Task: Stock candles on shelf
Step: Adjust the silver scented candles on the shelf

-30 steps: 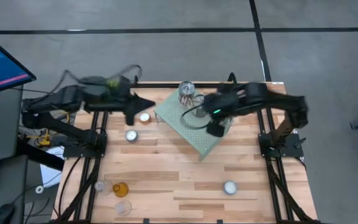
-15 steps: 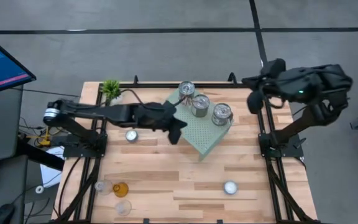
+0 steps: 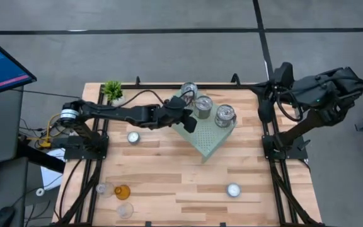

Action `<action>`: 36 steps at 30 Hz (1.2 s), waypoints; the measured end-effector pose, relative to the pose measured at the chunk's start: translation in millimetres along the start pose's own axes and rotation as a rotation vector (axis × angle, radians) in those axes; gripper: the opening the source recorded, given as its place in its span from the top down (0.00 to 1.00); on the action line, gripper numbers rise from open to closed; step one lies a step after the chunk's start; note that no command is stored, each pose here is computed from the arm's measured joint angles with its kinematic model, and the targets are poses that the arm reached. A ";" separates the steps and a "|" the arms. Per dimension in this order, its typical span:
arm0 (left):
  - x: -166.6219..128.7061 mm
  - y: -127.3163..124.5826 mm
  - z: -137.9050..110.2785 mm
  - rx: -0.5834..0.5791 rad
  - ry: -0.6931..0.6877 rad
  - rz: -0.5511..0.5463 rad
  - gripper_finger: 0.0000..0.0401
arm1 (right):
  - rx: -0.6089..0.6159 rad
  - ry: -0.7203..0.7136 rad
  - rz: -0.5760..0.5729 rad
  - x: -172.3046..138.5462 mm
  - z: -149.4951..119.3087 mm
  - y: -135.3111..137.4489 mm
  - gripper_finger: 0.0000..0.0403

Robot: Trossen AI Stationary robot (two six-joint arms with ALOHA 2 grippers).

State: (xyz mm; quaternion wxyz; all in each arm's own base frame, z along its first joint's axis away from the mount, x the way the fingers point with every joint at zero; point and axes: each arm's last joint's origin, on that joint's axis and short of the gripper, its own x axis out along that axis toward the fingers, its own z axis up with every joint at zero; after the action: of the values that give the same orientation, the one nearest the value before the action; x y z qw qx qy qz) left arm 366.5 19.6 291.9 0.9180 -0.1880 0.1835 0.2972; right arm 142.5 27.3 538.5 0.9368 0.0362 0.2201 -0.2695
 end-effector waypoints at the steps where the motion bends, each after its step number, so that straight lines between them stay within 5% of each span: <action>1: 3.9 1.3 -0.4 -0.005 -0.004 0.009 1.00 | -0.004 -0.001 0.003 -0.4 -0.2 0.4 1.00; 27: 26.4 12.3 9.7 -0.096 -0.038 -0.077 1.00 | -0.062 0.003 0.008 -1.0 -0.9 0.7 1.00; 31: 1.6 14.2 20.7 -0.082 -0.007 -0.125 1.00 | -0.062 0.003 0.008 -1.0 -0.9 0.7 1.00; 36: -40.6 26.9 35.7 0.013 -0.005 -0.053 1.00 | -0.062 0.003 0.008 -1.0 -0.9 0.7 1.00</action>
State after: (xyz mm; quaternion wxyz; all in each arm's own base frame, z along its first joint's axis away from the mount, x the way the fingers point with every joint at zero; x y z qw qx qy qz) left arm 327.3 36.7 334.6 0.9272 -0.1860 0.1782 0.2719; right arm 141.7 28.6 538.1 0.9381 0.0086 0.2297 -0.2590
